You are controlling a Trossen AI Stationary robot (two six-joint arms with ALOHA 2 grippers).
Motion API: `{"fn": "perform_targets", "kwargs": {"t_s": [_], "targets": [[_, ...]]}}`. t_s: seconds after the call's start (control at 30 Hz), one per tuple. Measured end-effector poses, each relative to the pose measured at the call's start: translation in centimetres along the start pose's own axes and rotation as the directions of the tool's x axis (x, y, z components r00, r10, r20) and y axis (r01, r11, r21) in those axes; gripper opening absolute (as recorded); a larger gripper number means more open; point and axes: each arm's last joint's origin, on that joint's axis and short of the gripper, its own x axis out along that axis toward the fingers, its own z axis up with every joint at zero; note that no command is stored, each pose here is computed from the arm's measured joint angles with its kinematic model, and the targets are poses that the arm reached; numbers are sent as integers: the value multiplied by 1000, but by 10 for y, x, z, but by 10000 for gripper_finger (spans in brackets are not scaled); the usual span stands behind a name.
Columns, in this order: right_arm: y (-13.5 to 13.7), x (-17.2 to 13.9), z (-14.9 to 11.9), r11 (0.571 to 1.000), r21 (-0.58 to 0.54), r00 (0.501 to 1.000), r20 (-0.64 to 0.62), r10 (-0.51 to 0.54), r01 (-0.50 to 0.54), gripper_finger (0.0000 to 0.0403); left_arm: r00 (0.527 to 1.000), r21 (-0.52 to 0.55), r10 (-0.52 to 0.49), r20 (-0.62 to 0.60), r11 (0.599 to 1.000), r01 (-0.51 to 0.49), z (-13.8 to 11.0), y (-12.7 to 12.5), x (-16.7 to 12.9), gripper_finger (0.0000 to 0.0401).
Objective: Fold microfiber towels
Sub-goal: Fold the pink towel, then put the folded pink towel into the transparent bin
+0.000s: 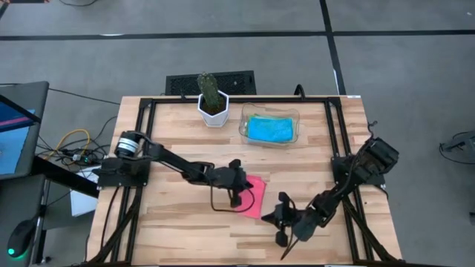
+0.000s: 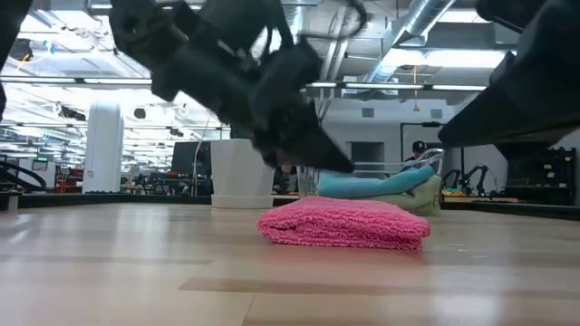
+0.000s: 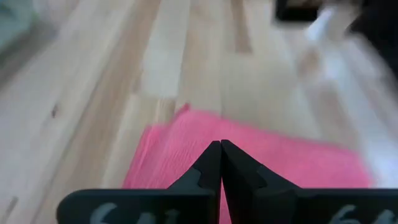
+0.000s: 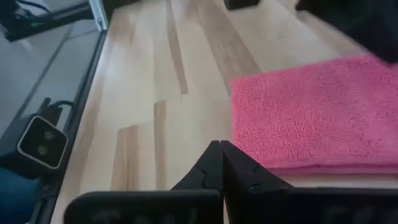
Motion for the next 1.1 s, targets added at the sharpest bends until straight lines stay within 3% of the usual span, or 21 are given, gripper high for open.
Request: {"fn": "perform_targets", "kwargs": {"t_s": [0.17, 0.27, 0.37, 0.5, 0.67, 0.8, 0.97, 1.1], "targets": [[8, 2, 11, 999, -19, 999, -24, -26, 26, 26, 998, -4, 15, -63, 1000, -16, -17, 4, 11, 2], [0, 6, 15, 990, -85, 989, -94, -118, 110, 23, 993, 0, 33, -117, 999, -33, -29, 9, 17, 2], [-17, 6, 33, 967, -130, 950, -197, -243, 220, 32, 991, -26, 28, -128, 999, -31, -31, 13, 19, 2], [-47, 3, 64, 943, -204, 885, -338, -321, 264, 80, 992, -34, 5, -130, 999, -10, -29, 12, 17, 2], [-90, 2, 107, 970, -200, 883, -418, -215, 142, 174, 994, -32, -49, -101, 998, 46, -6, 0, -3, 2], [-124, 11, 123, 975, -202, 878, -446, -175, 92, 243, 993, -9, -69, -96, 998, 68, 11, -16, -26, 2], [-146, 49, 113, 981, -190, 871, -489, -55, -44, 266, 992, 47, -50, -116, 997, 56, 21, -42, -56, 2], [-157, 73, 104, 984, -167, 843, -535, -45, -54, 265, 991, 82, 20, -132, 997, -9, 21, -61, -78, 2]]}}
